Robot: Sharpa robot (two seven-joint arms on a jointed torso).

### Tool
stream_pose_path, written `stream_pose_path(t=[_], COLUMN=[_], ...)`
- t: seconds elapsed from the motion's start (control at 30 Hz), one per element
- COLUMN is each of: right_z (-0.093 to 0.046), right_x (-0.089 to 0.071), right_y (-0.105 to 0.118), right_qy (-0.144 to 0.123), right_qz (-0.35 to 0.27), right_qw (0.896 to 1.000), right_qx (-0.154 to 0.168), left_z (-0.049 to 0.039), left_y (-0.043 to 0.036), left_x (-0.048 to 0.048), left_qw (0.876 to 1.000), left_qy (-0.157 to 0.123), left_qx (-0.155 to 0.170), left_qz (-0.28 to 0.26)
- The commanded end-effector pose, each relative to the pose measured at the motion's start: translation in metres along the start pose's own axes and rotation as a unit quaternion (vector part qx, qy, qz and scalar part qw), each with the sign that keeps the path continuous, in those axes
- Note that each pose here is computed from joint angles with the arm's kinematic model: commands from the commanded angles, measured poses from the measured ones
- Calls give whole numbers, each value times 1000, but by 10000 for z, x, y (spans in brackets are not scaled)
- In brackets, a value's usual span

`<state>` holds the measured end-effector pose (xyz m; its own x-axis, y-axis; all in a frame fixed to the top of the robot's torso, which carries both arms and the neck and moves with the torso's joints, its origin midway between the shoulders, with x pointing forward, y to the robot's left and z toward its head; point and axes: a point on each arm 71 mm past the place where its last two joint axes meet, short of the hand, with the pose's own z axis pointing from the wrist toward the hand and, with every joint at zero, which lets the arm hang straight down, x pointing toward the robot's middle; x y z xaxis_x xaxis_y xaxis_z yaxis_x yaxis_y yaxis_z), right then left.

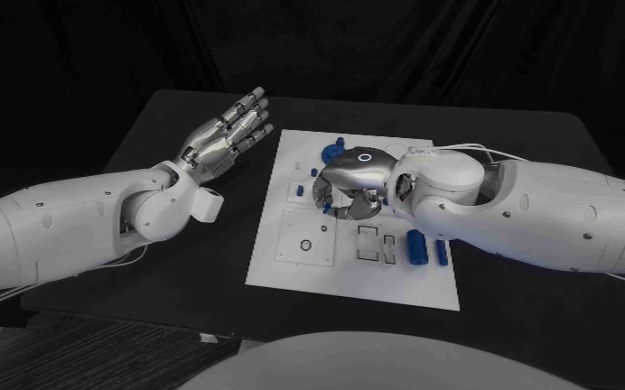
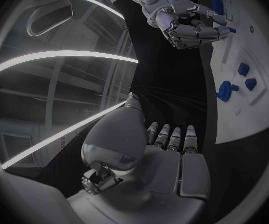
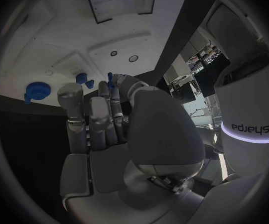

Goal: Assemble the parts on the task board

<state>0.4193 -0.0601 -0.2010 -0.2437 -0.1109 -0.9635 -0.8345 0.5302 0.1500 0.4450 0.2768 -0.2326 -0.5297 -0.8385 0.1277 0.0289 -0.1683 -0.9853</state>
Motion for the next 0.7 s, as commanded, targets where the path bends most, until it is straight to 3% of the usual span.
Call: stream_pose_path(t=[0.03,0.7], right_z=[7,39], right_x=[27,154], right_y=[16,42], right_qy=[10,38], right_qz=[2,9], right_qw=[1000,999], right_qx=[11,17], left_z=[-15,-52], left_y=[-52,0], left_x=[-21,-9], left_qw=[998,999], left_qy=[-22,-23], left_qx=[47,47], left_qz=[20,17])
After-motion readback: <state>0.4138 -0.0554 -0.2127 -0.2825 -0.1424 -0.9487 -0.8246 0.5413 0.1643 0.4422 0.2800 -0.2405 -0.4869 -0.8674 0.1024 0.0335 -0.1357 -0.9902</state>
